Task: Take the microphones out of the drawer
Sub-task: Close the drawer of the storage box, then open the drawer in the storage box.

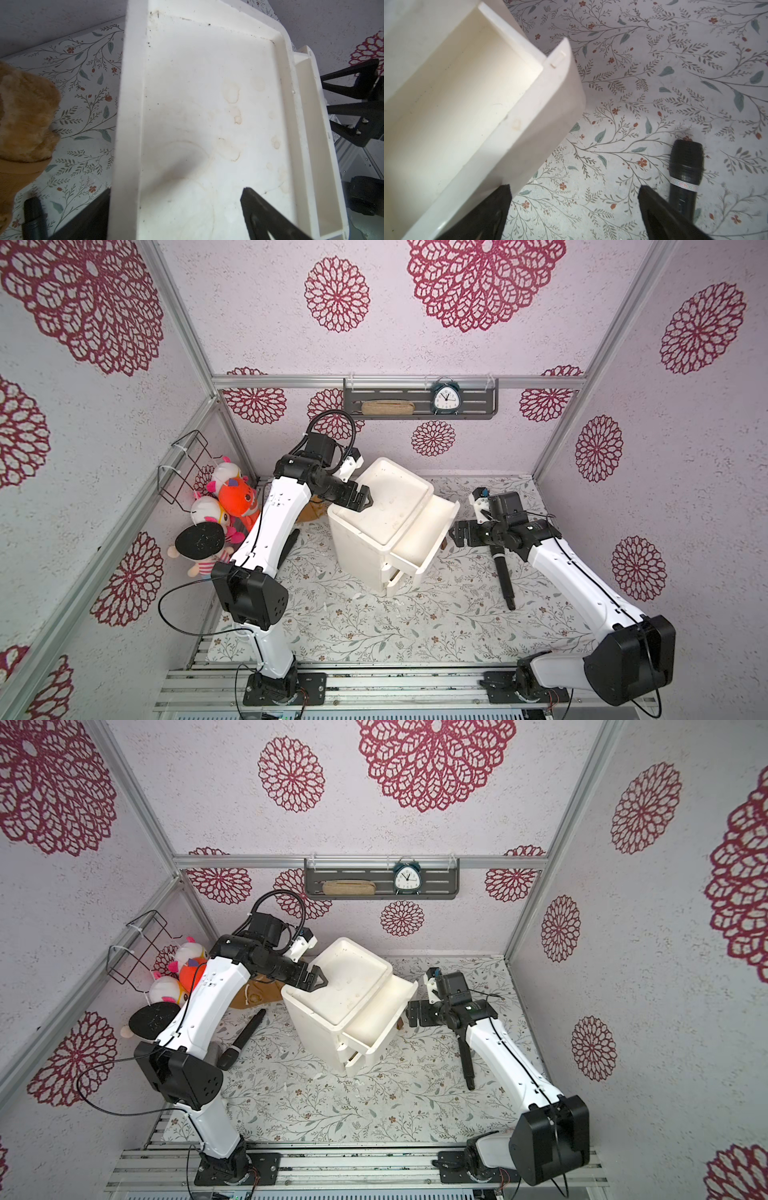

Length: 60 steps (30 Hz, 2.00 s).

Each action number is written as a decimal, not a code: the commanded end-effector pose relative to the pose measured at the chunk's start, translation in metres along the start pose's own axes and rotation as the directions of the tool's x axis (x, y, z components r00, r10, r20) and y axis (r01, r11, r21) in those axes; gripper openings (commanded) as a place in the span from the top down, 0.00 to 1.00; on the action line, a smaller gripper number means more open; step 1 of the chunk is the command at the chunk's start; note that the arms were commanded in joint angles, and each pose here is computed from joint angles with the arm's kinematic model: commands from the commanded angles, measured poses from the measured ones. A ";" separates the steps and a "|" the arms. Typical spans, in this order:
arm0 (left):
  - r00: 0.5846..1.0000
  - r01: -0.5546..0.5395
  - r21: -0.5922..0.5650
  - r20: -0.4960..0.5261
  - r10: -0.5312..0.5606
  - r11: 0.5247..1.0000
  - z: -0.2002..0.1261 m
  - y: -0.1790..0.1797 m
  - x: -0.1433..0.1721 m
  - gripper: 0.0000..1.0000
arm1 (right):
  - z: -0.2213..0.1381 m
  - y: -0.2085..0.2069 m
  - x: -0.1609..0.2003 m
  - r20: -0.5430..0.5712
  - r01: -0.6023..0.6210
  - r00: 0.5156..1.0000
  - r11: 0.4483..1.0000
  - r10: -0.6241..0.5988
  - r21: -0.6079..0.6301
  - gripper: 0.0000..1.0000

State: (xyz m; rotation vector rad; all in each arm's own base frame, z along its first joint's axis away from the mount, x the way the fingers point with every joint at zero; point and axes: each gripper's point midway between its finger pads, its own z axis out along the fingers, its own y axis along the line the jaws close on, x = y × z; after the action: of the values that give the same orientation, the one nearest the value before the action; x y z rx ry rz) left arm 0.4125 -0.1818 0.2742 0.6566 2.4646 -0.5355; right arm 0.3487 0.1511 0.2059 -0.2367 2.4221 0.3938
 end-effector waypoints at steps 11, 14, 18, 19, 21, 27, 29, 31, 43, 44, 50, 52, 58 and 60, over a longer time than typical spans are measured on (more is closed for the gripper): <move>0.999 -0.041 0.087 0.014 0.040 0.995 0.008 -0.026 -0.004 0.03 | 0.031 0.069 -0.048 0.106 -0.018 0.994 0.992 0.031 -0.121 0.01; 0.999 -0.040 0.086 0.015 0.039 0.995 0.008 -0.026 -0.003 0.03 | 0.034 0.073 -0.052 0.123 -0.008 0.992 0.996 0.019 -0.088 0.01; 0.999 -0.038 0.087 0.017 0.037 0.995 0.009 -0.025 -0.004 0.03 | 0.036 0.080 -0.055 0.135 -0.003 0.991 0.993 0.019 -0.115 0.01; 0.999 -0.037 0.087 0.018 0.035 0.996 0.009 -0.025 -0.004 0.03 | 0.037 0.084 -0.055 0.139 0.007 0.990 0.990 0.012 -0.139 0.01; 0.999 -0.036 0.086 0.026 0.034 0.996 0.008 -0.025 -0.005 0.03 | 0.039 0.090 -0.052 0.148 0.027 0.989 0.985 -0.001 -0.173 0.01; 0.999 -0.040 0.070 0.039 0.037 0.997 0.007 -0.024 -0.005 0.03 | 0.039 0.096 -0.042 0.134 0.047 0.991 0.976 -0.018 -0.215 0.01; 0.999 -0.040 0.072 0.039 0.037 0.997 0.008 -0.024 -0.006 0.03 | 0.039 0.096 -0.036 0.123 0.051 0.992 0.973 -0.024 -0.226 0.01; 0.999 -0.039 0.075 0.035 0.036 0.996 0.009 -0.023 -0.006 0.03 | 0.040 0.093 -0.029 0.115 0.048 0.993 0.973 -0.022 -0.224 0.01; 0.999 -0.033 0.074 0.031 0.030 0.997 0.012 -0.022 -0.006 0.03 | 0.046 0.083 0.011 0.132 0.015 0.991 0.958 0.024 -0.285 0.01; 0.999 -0.032 0.075 0.029 0.030 0.997 0.013 -0.022 -0.006 0.03 | 0.046 0.083 0.013 0.138 0.017 0.990 0.954 0.025 -0.300 0.01; 0.999 -0.030 0.068 0.025 0.029 0.997 0.014 -0.020 -0.005 0.03 | 0.055 0.083 0.023 0.135 0.001 0.989 0.927 0.054 -0.376 0.03; 0.999 -0.032 0.068 0.025 0.030 0.997 0.014 -0.020 -0.004 0.03 | 0.059 0.081 0.026 0.126 -0.012 0.990 0.917 0.068 -0.399 0.04; 0.999 -0.030 0.064 0.017 0.029 0.997 0.017 -0.018 -0.003 0.03 | 0.064 0.083 0.032 0.138 -0.001 0.987 0.878 0.076 -0.478 0.09; 0.999 -0.030 0.064 0.018 0.029 0.998 0.016 -0.018 -0.003 0.03 | 0.065 0.084 0.031 0.140 -0.002 0.987 0.863 0.085 -0.505 0.11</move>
State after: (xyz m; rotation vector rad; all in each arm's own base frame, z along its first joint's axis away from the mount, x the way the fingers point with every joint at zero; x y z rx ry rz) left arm 0.4191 -0.1857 0.2662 0.6526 2.4487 -0.5362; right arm 0.3372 0.2408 0.1409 -0.3293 2.2185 0.9317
